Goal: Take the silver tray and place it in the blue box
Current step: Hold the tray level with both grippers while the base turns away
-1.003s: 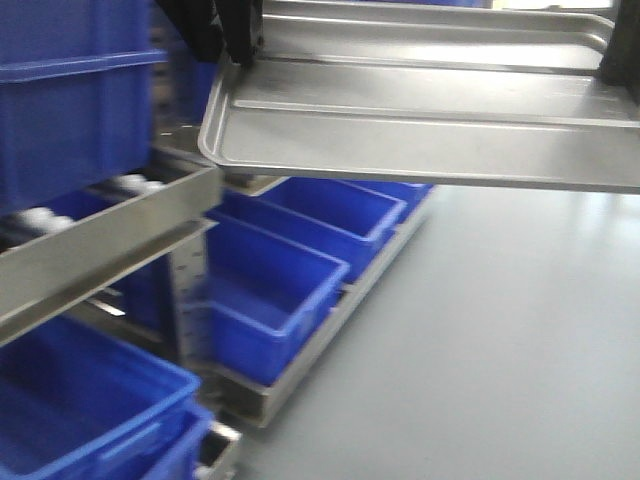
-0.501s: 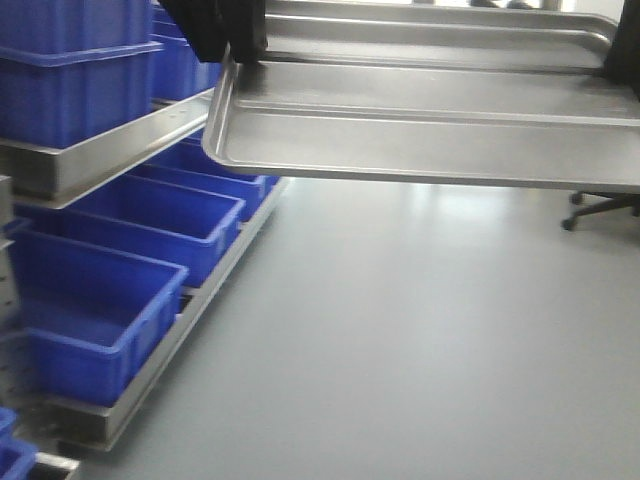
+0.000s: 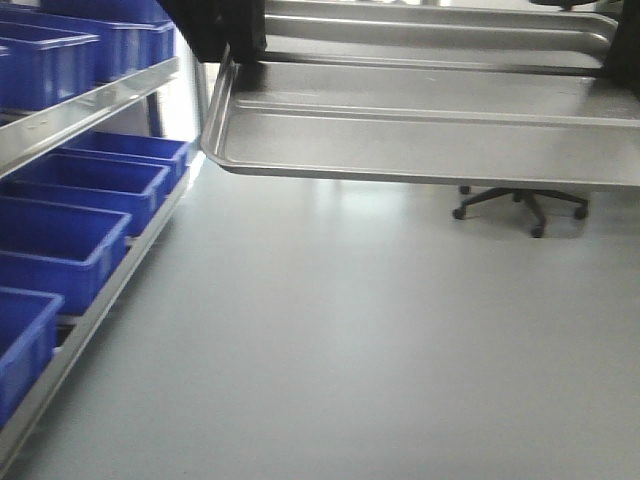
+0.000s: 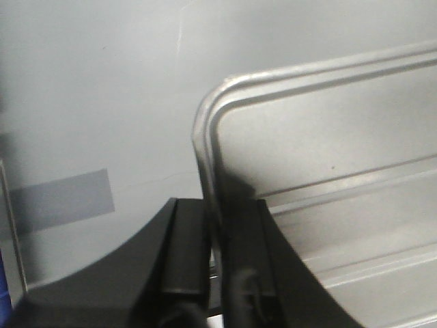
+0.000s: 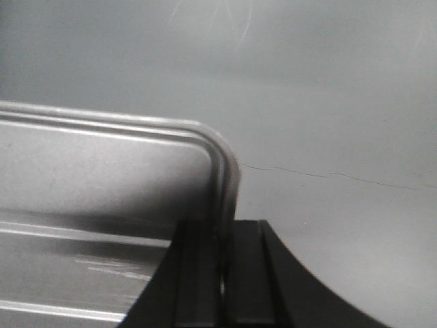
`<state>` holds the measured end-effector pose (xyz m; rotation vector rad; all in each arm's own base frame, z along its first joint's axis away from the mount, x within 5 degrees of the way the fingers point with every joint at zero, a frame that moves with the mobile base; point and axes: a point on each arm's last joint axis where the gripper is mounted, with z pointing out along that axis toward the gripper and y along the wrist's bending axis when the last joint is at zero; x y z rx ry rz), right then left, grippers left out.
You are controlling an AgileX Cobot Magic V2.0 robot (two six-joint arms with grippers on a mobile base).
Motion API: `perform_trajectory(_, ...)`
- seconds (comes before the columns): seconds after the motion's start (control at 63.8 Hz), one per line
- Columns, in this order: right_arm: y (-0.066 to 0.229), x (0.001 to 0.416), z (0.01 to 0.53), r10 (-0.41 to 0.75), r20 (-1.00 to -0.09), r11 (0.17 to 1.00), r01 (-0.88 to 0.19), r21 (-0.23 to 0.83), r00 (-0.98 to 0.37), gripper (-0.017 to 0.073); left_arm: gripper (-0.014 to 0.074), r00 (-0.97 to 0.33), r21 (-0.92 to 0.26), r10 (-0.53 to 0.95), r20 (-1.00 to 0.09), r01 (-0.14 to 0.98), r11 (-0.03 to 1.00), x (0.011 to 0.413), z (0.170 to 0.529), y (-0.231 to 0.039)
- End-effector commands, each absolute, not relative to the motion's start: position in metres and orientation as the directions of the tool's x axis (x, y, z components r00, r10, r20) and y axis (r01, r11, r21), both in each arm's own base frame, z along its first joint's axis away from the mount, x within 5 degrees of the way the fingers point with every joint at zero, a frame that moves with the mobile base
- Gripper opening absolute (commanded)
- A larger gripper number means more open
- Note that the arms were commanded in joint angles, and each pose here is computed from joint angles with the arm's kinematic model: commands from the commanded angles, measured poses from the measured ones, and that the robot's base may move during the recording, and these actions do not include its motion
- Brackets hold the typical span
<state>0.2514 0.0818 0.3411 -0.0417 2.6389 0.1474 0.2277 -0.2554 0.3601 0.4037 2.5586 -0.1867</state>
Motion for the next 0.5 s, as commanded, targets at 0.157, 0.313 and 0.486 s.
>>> perform_trajectory(0.157,0.0814,0.2488,0.3628,-0.001,-0.569,0.989,-0.085,0.121,-0.823,0.0056,0.0010,-0.750,-0.111,0.209,-0.627,0.352,0.929,0.2228,0.3882,-0.2537)
perform_trajectory(0.313,0.0814,0.2488,0.3628,-0.001,-0.569,0.989,-0.085,0.121,-0.823,0.0056,0.0010,-0.750,-0.112,0.209,-0.627,0.353,0.929,0.2228,0.3881,-0.2537)
perform_trajectory(0.486,0.0814,0.2486,0.3627,-0.001,-0.567,0.989,-0.085,0.120,-0.824,0.0056,0.0010,-0.750,-0.112,0.209,-0.627,0.353,0.929,0.2228,0.3881,-0.2537)
